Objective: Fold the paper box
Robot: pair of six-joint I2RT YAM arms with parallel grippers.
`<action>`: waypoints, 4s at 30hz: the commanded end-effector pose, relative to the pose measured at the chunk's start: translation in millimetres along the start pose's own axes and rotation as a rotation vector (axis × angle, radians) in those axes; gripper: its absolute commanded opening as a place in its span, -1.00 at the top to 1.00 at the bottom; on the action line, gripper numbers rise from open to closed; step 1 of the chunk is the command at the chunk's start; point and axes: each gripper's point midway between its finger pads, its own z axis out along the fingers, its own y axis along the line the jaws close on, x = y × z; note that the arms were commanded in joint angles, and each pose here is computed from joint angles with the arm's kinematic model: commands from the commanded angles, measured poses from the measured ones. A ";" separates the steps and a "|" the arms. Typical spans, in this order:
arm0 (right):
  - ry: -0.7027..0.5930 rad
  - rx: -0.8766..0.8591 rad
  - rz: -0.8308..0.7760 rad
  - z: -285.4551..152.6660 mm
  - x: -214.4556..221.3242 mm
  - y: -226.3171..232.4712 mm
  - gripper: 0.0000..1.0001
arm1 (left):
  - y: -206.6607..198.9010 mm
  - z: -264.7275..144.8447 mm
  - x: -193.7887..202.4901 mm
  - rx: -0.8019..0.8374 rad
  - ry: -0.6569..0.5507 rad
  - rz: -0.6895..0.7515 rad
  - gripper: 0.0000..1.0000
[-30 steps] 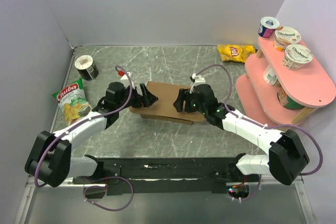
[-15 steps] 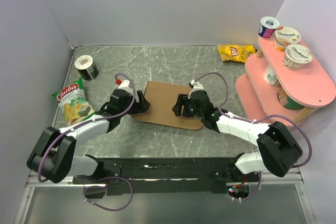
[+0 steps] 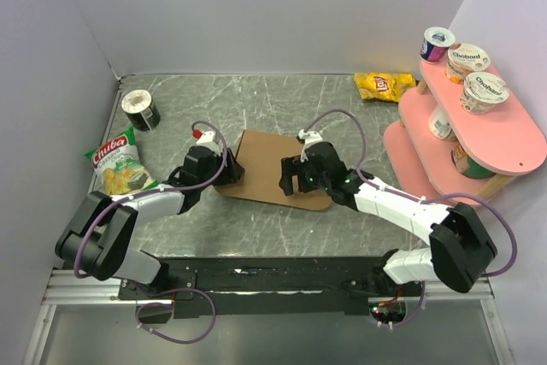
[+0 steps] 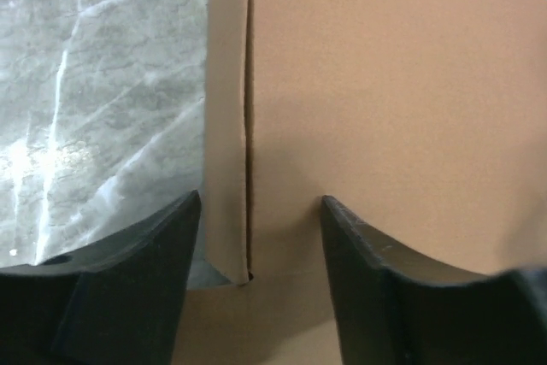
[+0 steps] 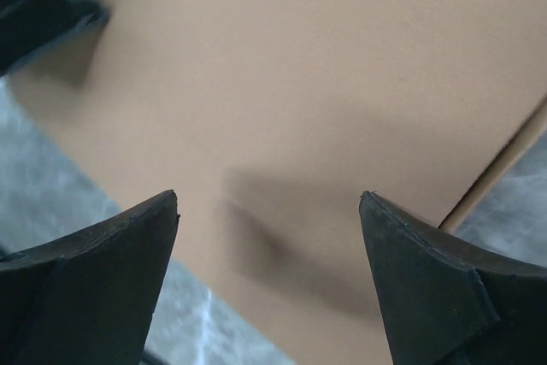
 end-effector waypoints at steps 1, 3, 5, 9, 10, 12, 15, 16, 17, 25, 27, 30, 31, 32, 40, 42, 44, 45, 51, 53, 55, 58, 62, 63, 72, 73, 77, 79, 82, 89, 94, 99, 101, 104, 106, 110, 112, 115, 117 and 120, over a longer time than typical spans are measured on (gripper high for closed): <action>-0.031 -0.145 -0.295 -33.4 -23.5 29.0 -0.99 | 8.8 -7.8 8.6 -0.033 0.032 0.008 -0.54; -0.054 -0.154 -0.430 -43.7 -14.4 46.4 -0.99 | 1.9 -13.1 -4.0 -0.015 0.010 -0.006 -0.81; -0.072 -0.151 -0.555 -49.4 -5.0 55.9 -0.99 | -4.1 -22.4 -24.5 -0.004 -0.034 -0.014 -0.98; -0.126 -0.114 -0.641 -48.8 1.2 62.3 -0.99 | -9.4 -40.2 -51.8 0.013 -0.092 -0.036 -0.92; -0.185 -0.072 -0.672 -47.8 -10.2 60.9 -0.99 | -9.9 -46.7 -62.8 0.018 -0.122 -0.041 -0.92; -0.202 -0.051 -0.742 -41.8 -5.2 60.5 -0.99 | -10.6 -55.8 -68.2 0.028 -0.131 -0.043 -0.93; -0.216 -0.015 -0.806 -30.7 -8.8 61.9 -0.99 | -4.5 -66.9 -74.6 0.017 -0.151 -0.055 -0.92; -0.209 -0.012 -0.834 -25.2 -5.9 66.1 -0.99 | -0.9 -69.7 -76.6 0.008 -0.157 -0.063 -0.93; -0.203 -0.011 -0.856 -22.2 -3.8 68.3 -0.99 | -0.2 -72.3 -77.8 0.008 -0.161 -0.070 -0.92; -0.123 0.039 -1.066 6.3 13.6 76.9 -0.99 | -4.4 -98.5 -96.7 0.027 -0.210 -0.100 -0.92; -0.106 0.114 -1.099 11.4 11.9 69.4 -0.99 | -6.0 -104.4 -100.5 0.029 -0.216 -0.101 -0.92; -0.094 0.233 -1.157 23.1 10.1 59.9 -0.92 | -11.6 -110.8 -106.1 0.048 -0.228 -0.097 -0.92; -0.088 0.268 -1.174 28.7 12.6 55.9 -0.90 | -12.5 -112.4 -107.5 0.050 -0.228 -0.094 -0.92; -0.097 0.294 -1.183 29.0 11.0 55.8 -0.87 | -12.1 -113.6 -107.3 0.045 -0.224 -0.089 -0.92; -0.119 0.356 -1.236 20.0 3.8 54.1 -0.12 | -16.4 -128.5 -118.8 0.046 -0.263 -0.074 -0.92; -0.103 0.336 -1.238 18.0 4.9 55.5 0.02 | -20.0 -131.8 -121.6 0.056 -0.266 -0.067 -0.92; -0.075 0.307 -1.238 12.3 6.5 55.8 0.08 | -24.0 -136.6 -126.6 0.066 -0.277 -0.054 -0.92; -0.086 0.288 -1.222 6.3 0.8 60.3 0.14 | -24.8 -138.5 -126.9 0.067 -0.275 -0.053 -0.92; -0.063 0.128 -1.179 -19.1 -8.6 79.4 0.26 | -35.0 -155.3 -143.0 0.085 -0.315 -0.021 -0.92; -0.035 0.081 -1.146 -26.0 -13.6 80.3 0.26 | -39.5 -161.2 -149.4 0.095 -0.327 -0.009 -0.92; 0.002 0.003 -1.126 -38.5 -19.0 88.3 0.27 | -41.9 -164.5 -152.5 0.101 -0.335 -0.002 -0.92; 0.045 -0.087 -1.060 -53.4 -32.0 90.5 0.28 | -44.1 -168.4 -157.7 0.110 -0.363 0.003 -0.92; 0.143 -0.187 -0.992 -62.5 -34.6 86.2 0.28 | -47.2 -165.4 -163.1 0.135 -0.383 -0.009 -0.92; 0.160 -0.187 -0.970 -60.5 -42.0 81.9 0.28 | -47.7 -165.3 -164.1 0.141 -0.389 -0.013 -0.92; 0.274 -0.300 -0.887 -52.9 -46.7 69.6 0.31 | -56.1 -152.9 -166.9 0.227 -0.421 -0.027 -0.92; 0.275 -0.292 -0.877 -50.2 -51.0 63.7 0.29 | -56.3 -150.5 -163.8 0.242 -0.420 -0.014 -0.92; 0.275 -0.333 -0.832 -35.8 -70.6 59.0 0.28 | -61.5 -145.8 -159.1 0.295 -0.423 0.025 -0.92; 0.290 -0.358 -0.808 -34.5 -77.5 56.9 0.29 | -68.3 -145.5 -163.5 0.328 -0.426 0.031 -0.92; 0.308 -0.385 -0.778 -34.7 -94.1 55.6 0.31 | -79.6 -147.7 -170.5 0.371 -0.418 0.038 -0.92; 0.306 -0.468 -0.737 -49.3 -117.2 63.1 0.35 | -76.8 -164.4 -191.2 0.289 -0.454 0.051 -0.92; 0.304 -0.520 -0.692 -58.2 -122.6 66.9 0.33 | -87.5 -185.6 -204.0 0.299 -0.479 0.077 -0.92; 0.332 -0.512 -0.679 -46.3 -116.3 63.1 0.33 | -89.2 -175.4 -189.5 0.326 -0.399 0.105 -0.92; 0.317 -0.474 -0.679 -39.0 -116.9 57.5 0.26 | -80.9 -165.6 -177.1 0.310 -0.367 0.101 -0.92; 0.273 -0.427 -0.659 -43.2 -119.9 54.0 -0.04 | -70.0 -155.5 -161.1 0.289 -0.341 0.099 -0.92; 0.195 -0.400 -0.656 -54.2 -132.2 56.0 -0.35 | -67.5 -149.2 -153.0 0.308 -0.343 0.098 -0.92; 0.066 -0.302 -0.623 -76.7 -156.1 50.1 -0.95 | -77.1 -149.5 -154.1 0.380 -0.378 0.112 -0.92; -0.005 -0.263 -0.592 -94.8 -165.3 45.3 -0.99 | -76.5 -147.2 -154.0 0.384 -0.386 0.115 -0.92; -0.077 -0.197 -0.543 -116.6 -167.4 30.6 -0.99 | -74.2 -146.2 -157.6 0.374 -0.414 0.132 -0.92; -0.084 -0.161 -0.500 -126.0 -162.7 19.8 -0.99 | -72.5 -145.6 -158.3 0.364 -0.421 0.159 -0.92; -0.085 -0.101 -0.446 -138.5 -143.3 3.9 -0.99 | -70.6 -144.8 -158.7 0.358 -0.433 0.192 -0.92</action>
